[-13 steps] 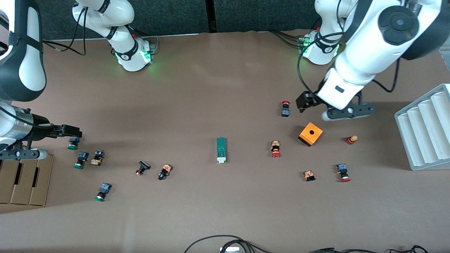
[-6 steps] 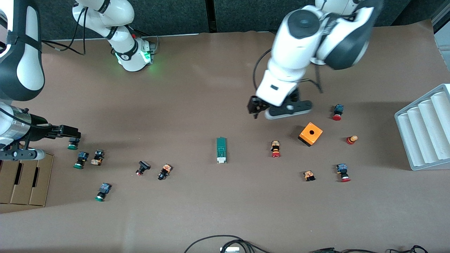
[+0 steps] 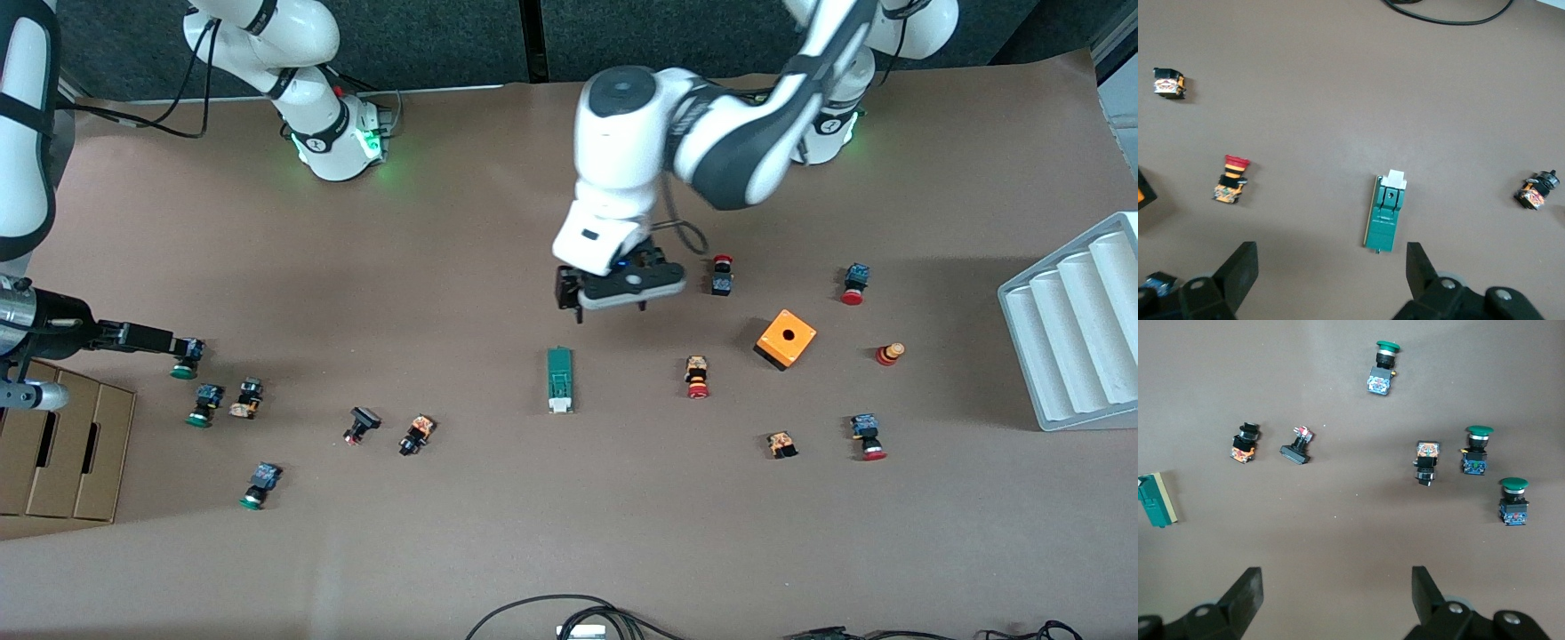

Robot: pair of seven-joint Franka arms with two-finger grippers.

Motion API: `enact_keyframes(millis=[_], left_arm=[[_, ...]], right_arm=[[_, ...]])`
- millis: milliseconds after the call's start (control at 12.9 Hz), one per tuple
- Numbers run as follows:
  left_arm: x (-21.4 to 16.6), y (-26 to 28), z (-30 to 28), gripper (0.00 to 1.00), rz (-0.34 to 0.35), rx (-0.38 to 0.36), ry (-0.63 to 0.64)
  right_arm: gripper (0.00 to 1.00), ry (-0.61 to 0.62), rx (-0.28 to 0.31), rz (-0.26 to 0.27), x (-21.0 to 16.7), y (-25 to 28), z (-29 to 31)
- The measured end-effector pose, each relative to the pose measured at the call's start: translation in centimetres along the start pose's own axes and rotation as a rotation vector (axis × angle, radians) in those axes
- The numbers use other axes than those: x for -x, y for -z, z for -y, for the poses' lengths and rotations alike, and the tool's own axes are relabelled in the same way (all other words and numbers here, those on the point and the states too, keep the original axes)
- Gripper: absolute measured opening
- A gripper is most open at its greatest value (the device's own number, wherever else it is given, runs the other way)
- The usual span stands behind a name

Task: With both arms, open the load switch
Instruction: 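Move the left gripper over the green load switch and grasp its base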

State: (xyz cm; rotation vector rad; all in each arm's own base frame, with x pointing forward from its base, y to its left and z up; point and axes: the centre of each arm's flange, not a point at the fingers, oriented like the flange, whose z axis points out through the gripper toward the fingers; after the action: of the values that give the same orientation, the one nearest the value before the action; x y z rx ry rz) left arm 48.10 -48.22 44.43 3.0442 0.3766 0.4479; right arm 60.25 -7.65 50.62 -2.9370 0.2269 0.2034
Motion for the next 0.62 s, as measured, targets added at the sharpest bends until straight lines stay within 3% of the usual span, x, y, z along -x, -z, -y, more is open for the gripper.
enact_keyframes(millis=[620], left_arm=[[6.9,-7.3,-4.2,0.98,-0.224,-0.016,0.014]], right_arm=[[1.00,0.030,0.033,0.019,-0.3,-1.1,1.5]])
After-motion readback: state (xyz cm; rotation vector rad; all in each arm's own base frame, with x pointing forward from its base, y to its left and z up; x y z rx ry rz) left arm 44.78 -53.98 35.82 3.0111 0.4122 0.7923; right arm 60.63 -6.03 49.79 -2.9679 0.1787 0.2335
